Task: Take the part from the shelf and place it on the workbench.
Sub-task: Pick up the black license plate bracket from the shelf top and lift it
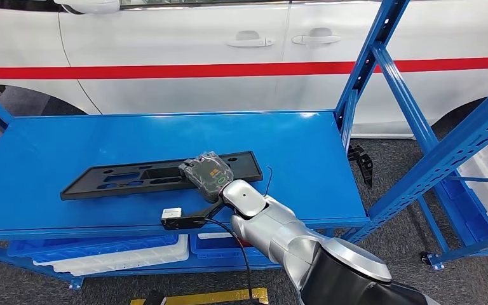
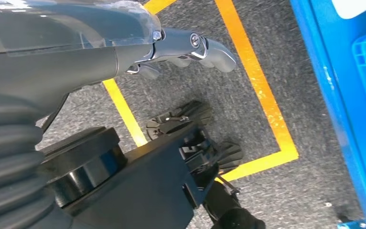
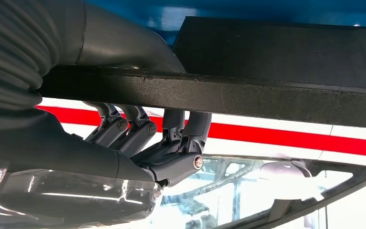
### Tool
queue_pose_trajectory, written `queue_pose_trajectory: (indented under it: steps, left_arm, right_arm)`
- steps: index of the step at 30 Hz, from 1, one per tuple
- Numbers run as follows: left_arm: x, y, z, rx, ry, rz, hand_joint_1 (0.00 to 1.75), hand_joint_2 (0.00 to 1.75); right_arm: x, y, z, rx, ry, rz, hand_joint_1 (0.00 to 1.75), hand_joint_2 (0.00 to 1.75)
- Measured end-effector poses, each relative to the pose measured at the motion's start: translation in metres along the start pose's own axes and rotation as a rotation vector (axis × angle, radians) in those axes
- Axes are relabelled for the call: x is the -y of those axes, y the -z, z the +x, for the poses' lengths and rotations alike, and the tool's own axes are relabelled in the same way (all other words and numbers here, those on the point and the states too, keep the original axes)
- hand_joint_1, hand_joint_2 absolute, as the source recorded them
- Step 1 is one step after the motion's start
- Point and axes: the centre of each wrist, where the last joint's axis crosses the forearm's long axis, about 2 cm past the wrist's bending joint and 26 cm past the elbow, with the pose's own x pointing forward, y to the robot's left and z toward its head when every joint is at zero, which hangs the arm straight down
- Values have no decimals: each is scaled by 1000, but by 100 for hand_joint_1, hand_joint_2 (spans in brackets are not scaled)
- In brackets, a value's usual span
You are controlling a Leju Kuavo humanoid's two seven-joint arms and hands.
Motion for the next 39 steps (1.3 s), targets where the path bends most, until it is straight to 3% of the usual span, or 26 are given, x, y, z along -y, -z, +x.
queue_pose_trajectory:
  steps: [9, 14, 28, 39]
  left_arm:
    - [0, 1, 1, -10, -9, -3, 0, 175]
    - [-1, 1, 2, -7, -28, 1, 0, 175]
    - [-1, 1, 3, -18, -49, 7, 0, 175]
    - [-1, 2, 5, -21, -52, 5, 0, 175]
  right_arm:
    - [2, 1, -2, -6, -4, -15, 175, 175]
    - [20, 12, -15, -11, -43, -19, 175, 175]
    - [154, 74, -63, 17, -269, -71, 175, 175]
    - [209, 87, -74, 9, -336, -134, 175, 175]
